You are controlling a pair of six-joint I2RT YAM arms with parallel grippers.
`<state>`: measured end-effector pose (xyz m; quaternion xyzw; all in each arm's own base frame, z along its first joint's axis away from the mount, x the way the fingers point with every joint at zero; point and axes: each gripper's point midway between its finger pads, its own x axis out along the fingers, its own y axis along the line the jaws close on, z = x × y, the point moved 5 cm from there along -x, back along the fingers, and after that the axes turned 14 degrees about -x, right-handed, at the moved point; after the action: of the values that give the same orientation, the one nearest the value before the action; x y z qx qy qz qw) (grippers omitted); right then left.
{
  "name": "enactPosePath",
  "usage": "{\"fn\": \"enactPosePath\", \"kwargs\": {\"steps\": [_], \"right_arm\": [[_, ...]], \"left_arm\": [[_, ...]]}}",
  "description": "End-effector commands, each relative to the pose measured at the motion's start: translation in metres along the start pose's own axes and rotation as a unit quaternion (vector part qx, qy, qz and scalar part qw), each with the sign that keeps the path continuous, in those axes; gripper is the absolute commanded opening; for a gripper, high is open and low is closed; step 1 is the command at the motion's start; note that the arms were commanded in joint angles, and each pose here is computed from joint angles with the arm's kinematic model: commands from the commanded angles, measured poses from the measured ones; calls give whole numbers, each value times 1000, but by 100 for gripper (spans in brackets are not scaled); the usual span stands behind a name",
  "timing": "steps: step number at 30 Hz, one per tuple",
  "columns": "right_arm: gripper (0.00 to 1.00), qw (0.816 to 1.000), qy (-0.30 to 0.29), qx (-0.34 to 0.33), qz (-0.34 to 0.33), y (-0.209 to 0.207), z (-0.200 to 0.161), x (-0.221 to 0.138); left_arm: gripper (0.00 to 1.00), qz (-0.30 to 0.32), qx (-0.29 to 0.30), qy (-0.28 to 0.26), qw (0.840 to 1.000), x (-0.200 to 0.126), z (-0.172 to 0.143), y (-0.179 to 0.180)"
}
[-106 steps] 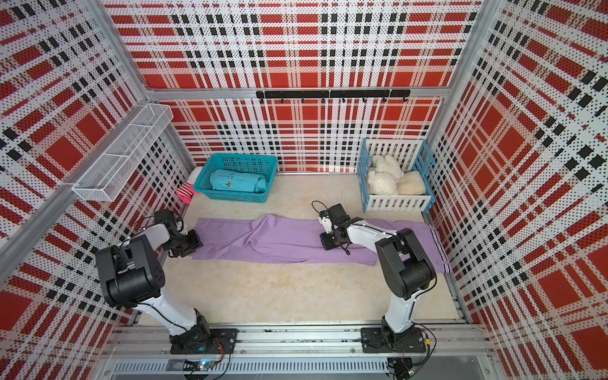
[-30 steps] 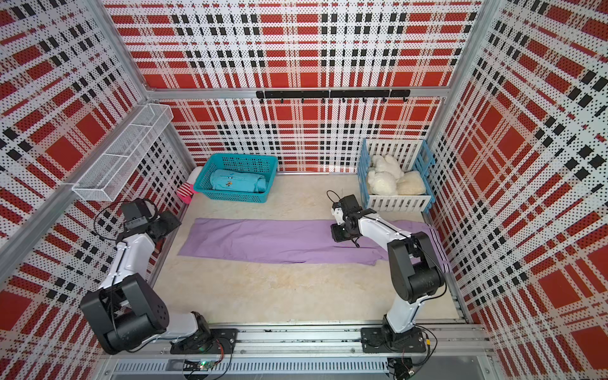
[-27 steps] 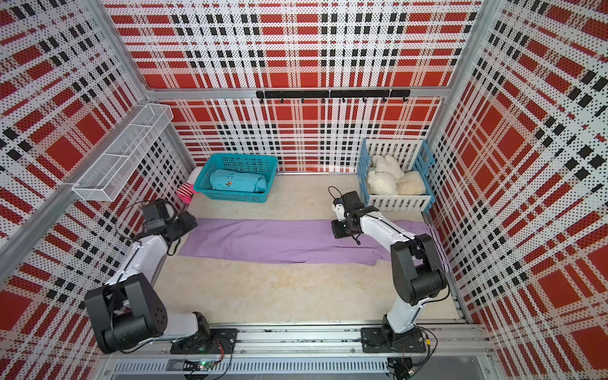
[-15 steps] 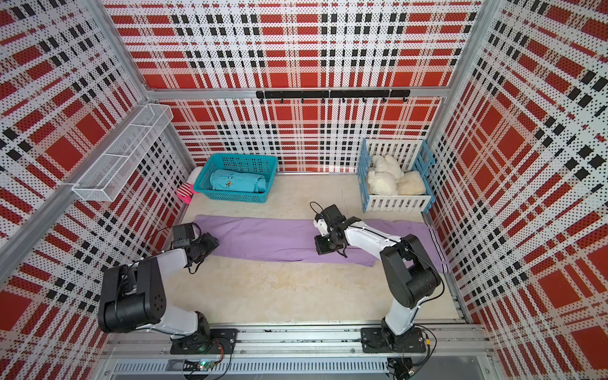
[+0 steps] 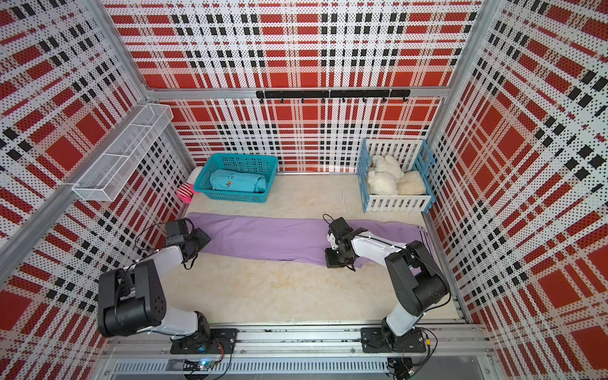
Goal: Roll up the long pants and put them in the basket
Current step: Fold the long pant at the center of the board.
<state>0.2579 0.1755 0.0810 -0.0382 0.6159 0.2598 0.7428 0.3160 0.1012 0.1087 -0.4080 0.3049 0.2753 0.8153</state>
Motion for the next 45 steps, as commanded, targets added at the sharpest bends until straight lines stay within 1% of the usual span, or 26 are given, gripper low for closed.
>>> {"fn": "enactPosePath", "kwargs": {"steps": [1, 3, 5, 7, 8, 10, 12, 15, 20, 23, 29, 32, 34, 37, 39, 42, 45], "right_arm": [[0, 999, -46, -14, -26, 2, 25, -39], [0, 998, -60, -22, -25, 4, 36, -48], [0, 997, -69, -28, -19, 6, 44, -51], [0, 997, -73, -31, -7, 9, 48, -50], [0, 997, -74, -32, 1, 10, 49, -49], [0, 997, -76, -31, 11, 12, 50, -46], [0, 996, -78, -30, 15, 13, 50, -45], [0, 996, -79, -30, 18, 13, 48, -45], [0, 996, -79, -26, 18, 13, 45, -44], [0, 996, -80, -24, 20, 13, 45, -43], [0, 996, -79, -22, 19, 13, 45, -44], [0, 995, -86, -36, 30, 21, 52, -44], [0, 994, -91, -54, 35, 36, 65, -41], [0, 988, -97, -104, 60, 79, 99, -27], [0, 985, -89, -138, 60, 107, 122, -9], [0, 983, -77, -144, 81, 128, 145, 32], [0, 985, -48, -142, 83, 135, 151, 71]], "left_arm": [[66, 25, -16, -60, 998, -30, 22, 3], [71, 5, -65, -57, 996, -40, 24, 12], [74, -25, -130, -49, 990, -42, 23, 27], [77, -64, -192, -46, 978, -42, 24, 41], [81, -80, -225, -44, 970, -42, 23, 50], [89, -97, -261, -42, 960, -41, 24, 62], [92, -84, -261, -51, 960, -40, 28, 71], [92, -79, -249, -65, 963, -38, 39, 76], [91, -61, -270, -45, 960, -24, 45, 91], [90, -39, -277, -30, 960, -12, 44, 102], [88, -5, -273, -11, 962, 7, 41, 115], [88, 3, -275, -12, 961, 11, 42, 120], [87, 2, -274, -13, 962, 11, 45, 119], [86, -4, -270, -17, 963, 8, 47, 115], [86, 4, -263, -26, 965, 3, 48, 116], [86, 13, -256, -33, 966, -2, 50, 117], [86, 16, -254, -36, 967, -2, 53, 117]]}}
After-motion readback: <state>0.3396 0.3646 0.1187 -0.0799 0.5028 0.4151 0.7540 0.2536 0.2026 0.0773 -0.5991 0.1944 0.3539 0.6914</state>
